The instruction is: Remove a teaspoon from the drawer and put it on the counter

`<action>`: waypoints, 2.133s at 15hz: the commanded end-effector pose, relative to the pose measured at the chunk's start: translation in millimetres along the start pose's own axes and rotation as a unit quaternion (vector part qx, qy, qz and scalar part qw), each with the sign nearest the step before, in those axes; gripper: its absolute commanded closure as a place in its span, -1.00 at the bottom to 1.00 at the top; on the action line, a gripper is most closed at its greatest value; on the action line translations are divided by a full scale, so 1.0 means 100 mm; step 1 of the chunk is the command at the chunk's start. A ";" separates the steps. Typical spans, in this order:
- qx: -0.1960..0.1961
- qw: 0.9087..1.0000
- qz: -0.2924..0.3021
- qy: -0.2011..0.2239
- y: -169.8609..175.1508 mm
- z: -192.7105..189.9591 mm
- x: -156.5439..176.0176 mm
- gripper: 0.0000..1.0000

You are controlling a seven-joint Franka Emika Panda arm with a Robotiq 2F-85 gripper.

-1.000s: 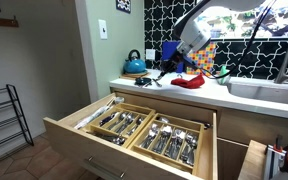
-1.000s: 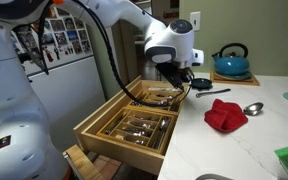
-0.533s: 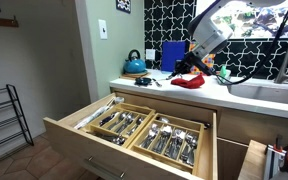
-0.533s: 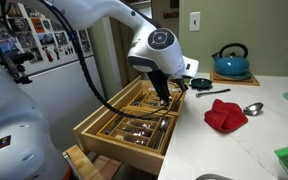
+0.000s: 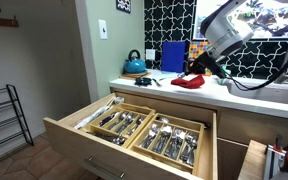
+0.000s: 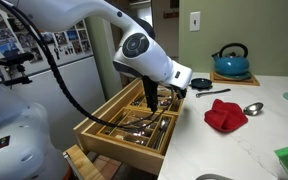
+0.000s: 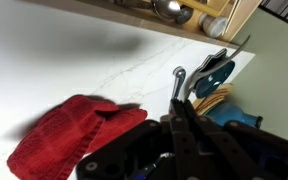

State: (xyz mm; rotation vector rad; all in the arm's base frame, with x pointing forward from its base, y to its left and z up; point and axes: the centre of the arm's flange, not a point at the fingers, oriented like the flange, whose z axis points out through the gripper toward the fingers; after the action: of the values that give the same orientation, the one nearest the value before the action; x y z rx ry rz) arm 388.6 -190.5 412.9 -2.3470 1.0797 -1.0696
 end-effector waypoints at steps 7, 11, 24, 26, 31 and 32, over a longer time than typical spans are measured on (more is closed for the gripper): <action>0.001 1.000 0.005 0.012 -0.01 -0.05 0.01 0.91; -0.009 1.000 0.016 0.023 -0.09 0.01 0.05 0.98; -0.054 0.979 0.178 0.087 0.03 0.29 0.38 0.98; -0.067 0.973 0.200 0.096 0.07 0.38 0.38 0.98; -0.068 0.962 0.243 0.105 0.09 0.60 0.35 0.98; -0.064 0.959 0.253 0.112 0.08 0.63 0.34 0.98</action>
State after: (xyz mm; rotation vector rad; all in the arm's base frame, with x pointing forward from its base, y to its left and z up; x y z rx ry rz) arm 433.2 -224.8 398.3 -1.9871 1.6895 -1.0827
